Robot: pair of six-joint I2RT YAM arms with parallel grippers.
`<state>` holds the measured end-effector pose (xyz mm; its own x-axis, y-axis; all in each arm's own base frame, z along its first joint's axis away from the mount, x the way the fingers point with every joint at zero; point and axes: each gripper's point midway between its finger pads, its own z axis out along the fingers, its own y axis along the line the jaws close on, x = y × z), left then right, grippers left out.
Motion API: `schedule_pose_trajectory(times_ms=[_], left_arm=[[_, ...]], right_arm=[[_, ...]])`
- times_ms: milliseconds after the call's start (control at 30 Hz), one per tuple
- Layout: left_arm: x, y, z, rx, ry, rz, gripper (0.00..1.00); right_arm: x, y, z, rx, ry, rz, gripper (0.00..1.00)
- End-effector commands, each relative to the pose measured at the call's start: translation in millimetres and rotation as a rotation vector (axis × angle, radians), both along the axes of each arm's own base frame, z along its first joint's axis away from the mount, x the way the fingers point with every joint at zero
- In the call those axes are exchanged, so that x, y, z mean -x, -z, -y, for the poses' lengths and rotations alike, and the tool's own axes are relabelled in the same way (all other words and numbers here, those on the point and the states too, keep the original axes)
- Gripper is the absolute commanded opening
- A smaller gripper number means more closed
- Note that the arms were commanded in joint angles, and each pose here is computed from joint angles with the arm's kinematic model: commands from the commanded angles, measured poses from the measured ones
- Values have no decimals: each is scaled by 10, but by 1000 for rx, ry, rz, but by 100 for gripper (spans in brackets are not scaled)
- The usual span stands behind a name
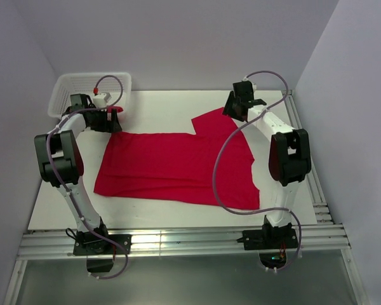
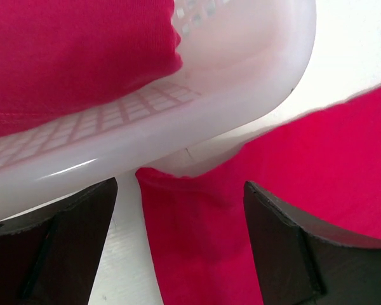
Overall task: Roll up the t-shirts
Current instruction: Fold the tshirt
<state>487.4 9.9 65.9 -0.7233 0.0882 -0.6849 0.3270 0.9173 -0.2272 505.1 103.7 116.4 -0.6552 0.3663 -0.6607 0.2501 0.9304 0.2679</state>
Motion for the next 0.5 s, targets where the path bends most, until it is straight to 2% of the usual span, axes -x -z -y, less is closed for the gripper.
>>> schedule_pose_trajectory(times_ms=[0,267,400,467], left_arm=[[-271,-74,18,-9,18,83,86],[-355,69,35,-24,47,80,81],[-393,57,62,-28,70,87,73],[-386,79,50,-52,56,80,73]], right_arm=[[-295,-228,29,-19,-29,108,56],[-515,-199,25,-58,-61,150,56],[-642,-204,-13,-79,-94,180,56],[-750,-271,4,-82,-88,195,56]])
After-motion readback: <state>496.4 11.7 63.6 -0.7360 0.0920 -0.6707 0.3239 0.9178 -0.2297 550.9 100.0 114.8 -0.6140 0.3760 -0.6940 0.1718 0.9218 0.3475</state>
